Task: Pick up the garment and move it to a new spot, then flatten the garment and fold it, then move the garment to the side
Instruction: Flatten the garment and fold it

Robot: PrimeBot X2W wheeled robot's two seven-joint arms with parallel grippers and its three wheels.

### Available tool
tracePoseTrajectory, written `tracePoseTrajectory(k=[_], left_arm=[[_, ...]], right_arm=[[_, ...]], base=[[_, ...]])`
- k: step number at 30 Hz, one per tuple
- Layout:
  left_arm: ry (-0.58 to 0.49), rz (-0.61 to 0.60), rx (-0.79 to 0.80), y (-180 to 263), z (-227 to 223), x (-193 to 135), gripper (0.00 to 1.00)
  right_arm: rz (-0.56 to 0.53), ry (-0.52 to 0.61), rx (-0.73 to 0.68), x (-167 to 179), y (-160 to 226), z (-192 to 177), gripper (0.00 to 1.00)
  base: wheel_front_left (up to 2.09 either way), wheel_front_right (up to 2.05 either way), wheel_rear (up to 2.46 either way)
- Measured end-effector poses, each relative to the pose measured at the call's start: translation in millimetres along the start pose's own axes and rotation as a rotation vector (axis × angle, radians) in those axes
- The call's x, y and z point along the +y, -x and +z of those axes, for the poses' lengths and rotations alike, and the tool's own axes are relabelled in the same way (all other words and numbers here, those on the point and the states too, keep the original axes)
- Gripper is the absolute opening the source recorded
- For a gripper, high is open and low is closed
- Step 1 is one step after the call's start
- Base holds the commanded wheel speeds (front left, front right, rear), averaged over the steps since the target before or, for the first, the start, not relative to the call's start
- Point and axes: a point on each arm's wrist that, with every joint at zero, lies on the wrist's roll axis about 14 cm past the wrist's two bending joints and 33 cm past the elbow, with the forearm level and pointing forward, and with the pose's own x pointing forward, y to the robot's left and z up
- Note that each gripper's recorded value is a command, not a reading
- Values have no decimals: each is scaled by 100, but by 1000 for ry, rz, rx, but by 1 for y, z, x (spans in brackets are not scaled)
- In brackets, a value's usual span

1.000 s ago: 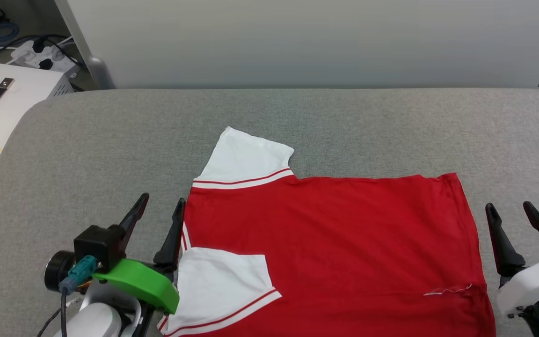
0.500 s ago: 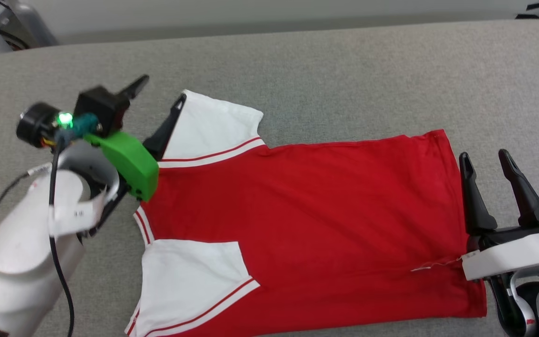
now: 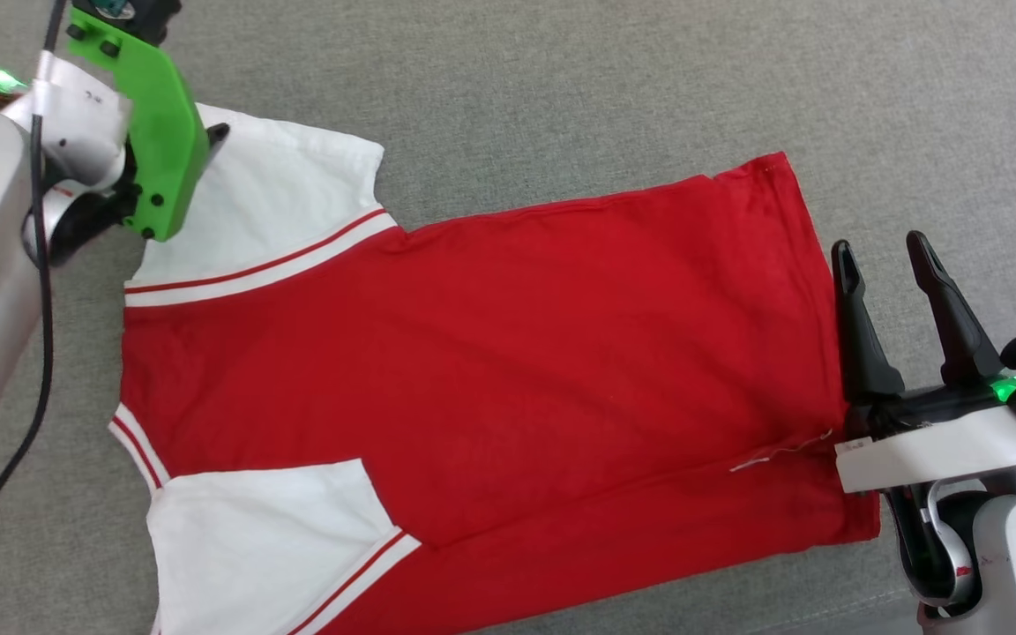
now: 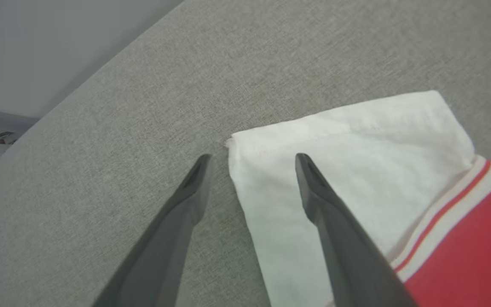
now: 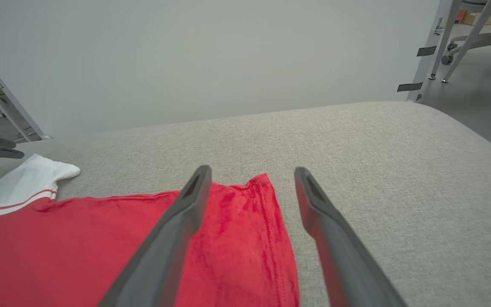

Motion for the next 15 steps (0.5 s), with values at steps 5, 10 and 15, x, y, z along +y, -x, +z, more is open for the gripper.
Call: tracePoseTrajectory(k=[5,10,15], left_arm=[[72,11,105,-26,-26,15,100],[146,6,123,-42,-31,22,100],[252,-56,160,-46,-33,13,0]], right_arm=[[-19,12,19,-7,-1,-8,100],[-40,20,42,-14,1,-16,100],[-51,25,45,-18,1,-18,100]], base=[[0,0,0],[0,0,0],[0,0,0]])
